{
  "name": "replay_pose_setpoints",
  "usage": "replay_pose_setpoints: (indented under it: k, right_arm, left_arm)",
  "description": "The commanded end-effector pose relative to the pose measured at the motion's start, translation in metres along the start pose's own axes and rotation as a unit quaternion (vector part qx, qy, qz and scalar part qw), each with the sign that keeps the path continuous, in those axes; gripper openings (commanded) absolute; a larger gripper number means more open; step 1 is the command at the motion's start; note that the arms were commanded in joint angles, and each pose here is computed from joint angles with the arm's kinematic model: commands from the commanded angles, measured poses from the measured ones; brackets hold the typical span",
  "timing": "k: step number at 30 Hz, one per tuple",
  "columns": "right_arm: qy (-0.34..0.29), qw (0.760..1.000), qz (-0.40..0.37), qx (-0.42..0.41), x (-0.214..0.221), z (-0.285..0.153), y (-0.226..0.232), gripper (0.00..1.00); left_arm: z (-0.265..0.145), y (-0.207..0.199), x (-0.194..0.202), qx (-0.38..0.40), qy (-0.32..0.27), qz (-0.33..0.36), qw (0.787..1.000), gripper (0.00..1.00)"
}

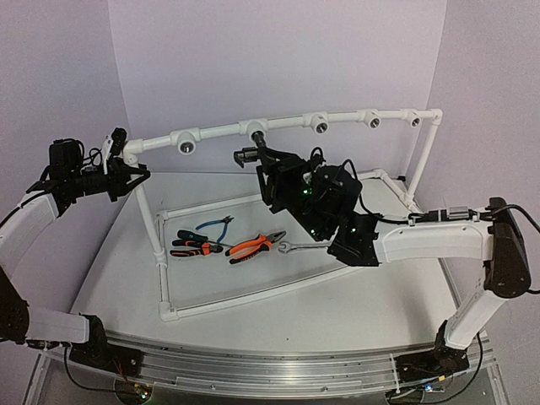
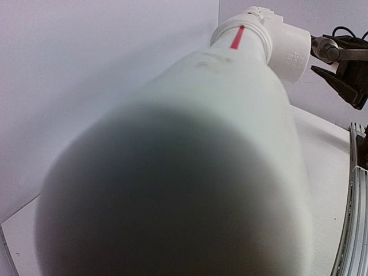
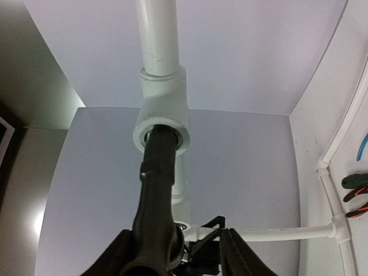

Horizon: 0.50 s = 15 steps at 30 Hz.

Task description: Install the water faucets

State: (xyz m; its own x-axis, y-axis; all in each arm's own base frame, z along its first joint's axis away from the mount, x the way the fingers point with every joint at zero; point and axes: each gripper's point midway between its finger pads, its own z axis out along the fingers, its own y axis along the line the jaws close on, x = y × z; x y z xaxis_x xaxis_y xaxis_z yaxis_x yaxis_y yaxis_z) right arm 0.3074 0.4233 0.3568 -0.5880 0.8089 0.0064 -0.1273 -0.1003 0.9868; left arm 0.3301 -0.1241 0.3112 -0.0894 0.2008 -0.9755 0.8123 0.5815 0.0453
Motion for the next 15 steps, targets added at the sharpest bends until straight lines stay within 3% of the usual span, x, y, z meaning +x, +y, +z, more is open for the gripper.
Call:
replay_pose_setpoints:
  k: [1,5,10,12,15]
  right_arm:
    - [0.032,0.998,-0.035,-0.041,0.003,-0.015,0.04,0.58]
    - [0.064,0.992,-0.095,-0.059,0.007,-0.033,0.064,0.69]
    - [0.058,0.977,-0.203,0.024,-0.019,-0.072,0.049,0.7]
    - [0.059,0.951,-0.289,0.089,-0.034,-0.088,0.039,0.7]
    - [0.076,0.88,-0.441,0.16,-0.051,-0.106,0.047,0.67]
  left_arm:
    - [0.019,-0.041,0.024,0.089,0.015,0.02,0.996,0.0]
    - [0.02,-0.04,0.026,0.092,0.015,0.017,0.996,0.0]
    - [0.021,-0.039,0.026,0.092,0.015,0.018,0.995,0.0]
    - [0.021,-0.039,0.025,0.091,0.014,0.019,0.996,0.0]
    - [0.021,-0.039,0.026,0.091,0.015,0.019,0.996,0.0]
